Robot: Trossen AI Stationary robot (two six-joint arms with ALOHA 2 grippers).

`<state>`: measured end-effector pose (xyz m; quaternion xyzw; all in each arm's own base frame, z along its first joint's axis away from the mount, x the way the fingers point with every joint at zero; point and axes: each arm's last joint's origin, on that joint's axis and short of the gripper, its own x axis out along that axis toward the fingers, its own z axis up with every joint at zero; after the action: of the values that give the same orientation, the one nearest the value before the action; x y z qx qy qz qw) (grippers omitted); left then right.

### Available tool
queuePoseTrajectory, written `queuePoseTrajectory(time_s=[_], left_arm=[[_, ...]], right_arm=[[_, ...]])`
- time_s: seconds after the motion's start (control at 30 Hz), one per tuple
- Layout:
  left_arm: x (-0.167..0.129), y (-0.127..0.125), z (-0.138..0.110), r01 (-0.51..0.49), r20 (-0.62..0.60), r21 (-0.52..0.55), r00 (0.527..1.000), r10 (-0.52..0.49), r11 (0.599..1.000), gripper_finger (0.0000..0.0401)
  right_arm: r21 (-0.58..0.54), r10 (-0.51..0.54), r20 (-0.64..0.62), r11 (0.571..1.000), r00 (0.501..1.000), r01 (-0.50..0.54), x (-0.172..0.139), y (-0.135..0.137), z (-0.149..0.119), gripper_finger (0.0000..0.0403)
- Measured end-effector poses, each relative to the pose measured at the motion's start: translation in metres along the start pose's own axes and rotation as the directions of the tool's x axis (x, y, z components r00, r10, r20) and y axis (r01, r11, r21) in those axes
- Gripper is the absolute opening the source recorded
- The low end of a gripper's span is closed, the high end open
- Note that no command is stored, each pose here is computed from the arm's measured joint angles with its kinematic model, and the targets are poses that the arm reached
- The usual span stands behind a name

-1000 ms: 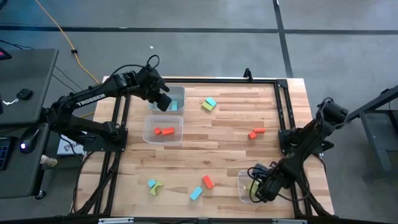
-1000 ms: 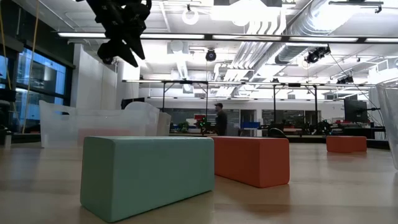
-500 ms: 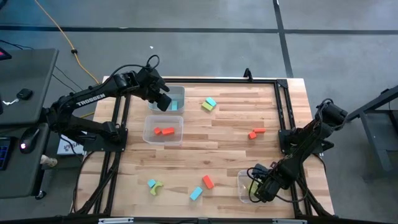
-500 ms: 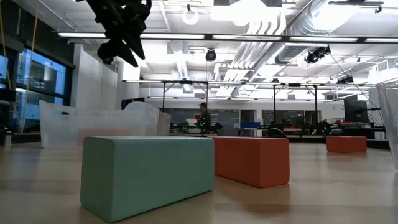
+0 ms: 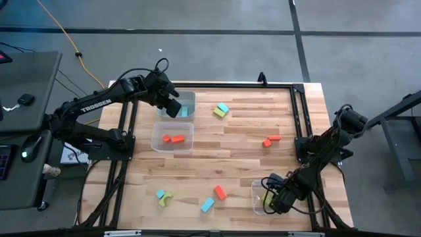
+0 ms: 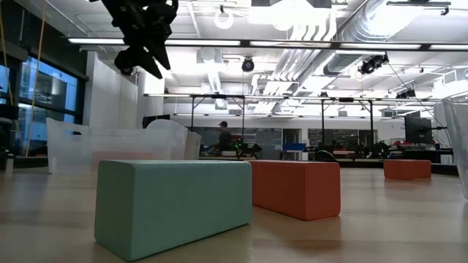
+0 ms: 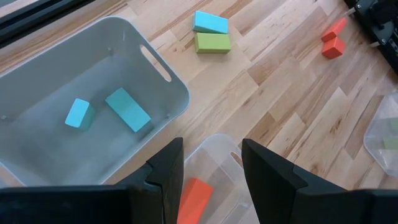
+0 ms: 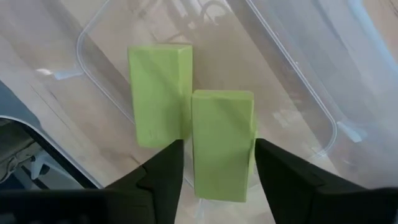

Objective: Sort & place blocks by color
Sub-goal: Put the green block into the bottom transparent bin, then put the blue block into the gray bin

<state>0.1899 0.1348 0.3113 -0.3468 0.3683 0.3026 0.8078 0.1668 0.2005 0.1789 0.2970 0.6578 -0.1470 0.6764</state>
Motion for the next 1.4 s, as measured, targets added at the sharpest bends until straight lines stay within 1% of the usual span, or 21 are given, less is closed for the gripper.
queuePoseTrajectory(time_s=[0.27, 0.33, 0.47, 0.67, 0.83, 0.93, 1.1, 1.23, 1.33, 1.4], left_arm=[[0.0, 0.0, 0.0, 0.0, 0.0, 0.001, 1.0, 0.0, 1.0, 0.014], [0.0, 0.0, 0.0, -0.001, 0.001, -0.014, 1.0, 0.001, 1.0, 0.014], [0.0, 0.0, 0.0, -0.012, 0.005, -0.006, 1.0, 0.012, 1.0, 0.014], [0.0, 0.001, 0.0, -0.015, -0.001, 0.009, 1.0, 0.015, 1.0, 0.0144], [0.0, 0.001, -0.002, -0.024, -0.015, 0.026, 1.0, 0.024, 0.999, 0.0169], [0.0, 0.002, -0.003, -0.03, -0.029, 0.054, 0.999, 0.032, 0.998, 0.0193], [0.0, 0.003, -0.003, -0.062, -0.014, 0.077, 0.998, 0.064, 0.995, 0.0225], [0.0, 0.002, -0.004, -0.044, -0.032, 0.069, 0.998, 0.047, 0.997, 0.0231], [0.001, -0.003, -0.01, -0.036, -0.07, 0.038, 0.997, 0.039, 0.999, 0.023], [0.001, -0.009, -0.015, -0.027, -0.095, 0.049, 0.995, 0.032, 0.998, 0.0228]], right_arm=[[0.003, 0.028, 0.011, 1.0, 1.0, -0.028, -0.009, 0.008, 0.001, 0.0193], [0.008, 0.032, 0.027, 0.999, 0.999, -0.033, -0.013, 0.011, 0.003, 0.0193], [0.025, 0.013, 0.058, 1.0, 0.998, -0.014, -0.02, 0.012, 0.008, 0.0193], [0.047, -0.034, 0.068, 0.998, 0.997, 0.031, -0.027, 0.011, 0.013, 0.0193], [0.062, -0.067, 0.077, 0.996, 0.995, 0.063, -0.035, 0.011, 0.017, 0.0193], [0.073, -0.074, 0.109, 0.995, 0.991, 0.066, -0.04, 0.013, 0.018, 0.0193], [0.103, -0.099, 0.16, 0.991, 0.982, 0.084, -0.052, 0.016, 0.02, 0.0193], [0.135, -0.125, 0.191, 0.986, 0.974, 0.1, -0.061, 0.016, 0.026, 0.0193], [0.149, -0.147, 0.251, 0.983, 0.957, 0.112, -0.066, 0.015, 0.031, 0.0193], [0.143, -0.161, 0.289, 0.982, 0.944, 0.123, -0.068, 0.014, 0.035, 0.0193]])
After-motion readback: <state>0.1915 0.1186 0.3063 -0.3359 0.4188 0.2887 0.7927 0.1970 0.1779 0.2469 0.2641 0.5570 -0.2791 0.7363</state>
